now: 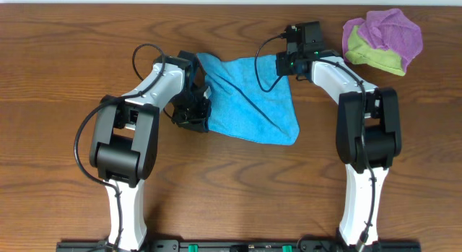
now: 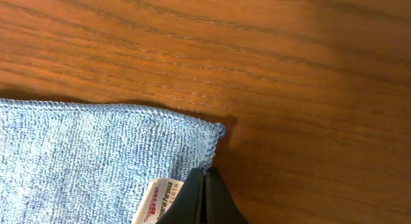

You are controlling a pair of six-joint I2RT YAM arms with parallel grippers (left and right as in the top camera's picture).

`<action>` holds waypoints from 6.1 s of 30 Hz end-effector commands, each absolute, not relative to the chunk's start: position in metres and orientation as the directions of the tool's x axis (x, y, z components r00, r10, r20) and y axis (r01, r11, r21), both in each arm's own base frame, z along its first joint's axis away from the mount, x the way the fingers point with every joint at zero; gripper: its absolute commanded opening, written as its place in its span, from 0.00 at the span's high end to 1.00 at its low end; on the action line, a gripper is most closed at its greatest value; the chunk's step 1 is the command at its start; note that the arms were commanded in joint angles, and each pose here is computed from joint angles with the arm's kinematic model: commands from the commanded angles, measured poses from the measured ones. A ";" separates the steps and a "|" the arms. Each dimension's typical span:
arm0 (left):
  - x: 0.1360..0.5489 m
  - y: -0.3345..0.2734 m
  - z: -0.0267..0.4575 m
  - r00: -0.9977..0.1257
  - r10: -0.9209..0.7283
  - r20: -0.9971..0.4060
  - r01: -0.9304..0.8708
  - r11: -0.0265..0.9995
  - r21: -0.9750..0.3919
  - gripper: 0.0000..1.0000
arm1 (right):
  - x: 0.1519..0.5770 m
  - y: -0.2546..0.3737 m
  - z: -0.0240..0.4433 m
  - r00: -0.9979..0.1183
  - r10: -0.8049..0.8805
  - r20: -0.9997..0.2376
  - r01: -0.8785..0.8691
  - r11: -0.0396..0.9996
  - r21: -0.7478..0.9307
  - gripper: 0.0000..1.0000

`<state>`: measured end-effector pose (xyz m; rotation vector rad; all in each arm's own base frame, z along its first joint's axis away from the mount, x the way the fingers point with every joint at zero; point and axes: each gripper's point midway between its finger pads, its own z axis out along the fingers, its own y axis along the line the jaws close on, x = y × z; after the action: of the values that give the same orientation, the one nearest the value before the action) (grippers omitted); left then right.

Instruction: Fold the cloth

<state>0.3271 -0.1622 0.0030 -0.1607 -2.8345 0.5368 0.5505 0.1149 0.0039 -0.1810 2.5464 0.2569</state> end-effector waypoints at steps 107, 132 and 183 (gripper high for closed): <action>0.352 -0.147 0.013 -0.751 -0.660 -0.006 -0.513 0.589 -0.625 0.05 | 0.335 0.072 0.024 -0.888 0.418 -0.194 0.195 0.723 0.663 0.01; 0.359 -0.158 -0.006 -0.735 -0.675 0.062 -0.543 0.531 -0.651 0.03 | 0.337 0.090 0.003 -0.893 0.417 -0.166 0.231 0.744 0.628 0.05; 0.326 -0.164 -0.016 -0.847 -0.515 0.134 -0.471 0.608 -0.639 0.94 | 0.318 0.102 -0.008 -0.923 0.366 -0.120 0.235 0.783 0.576 0.99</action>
<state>0.3389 -0.1717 -0.0025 0.9376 -2.8845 1.1558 0.3270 0.0974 -0.0014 0.5076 2.7113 0.8306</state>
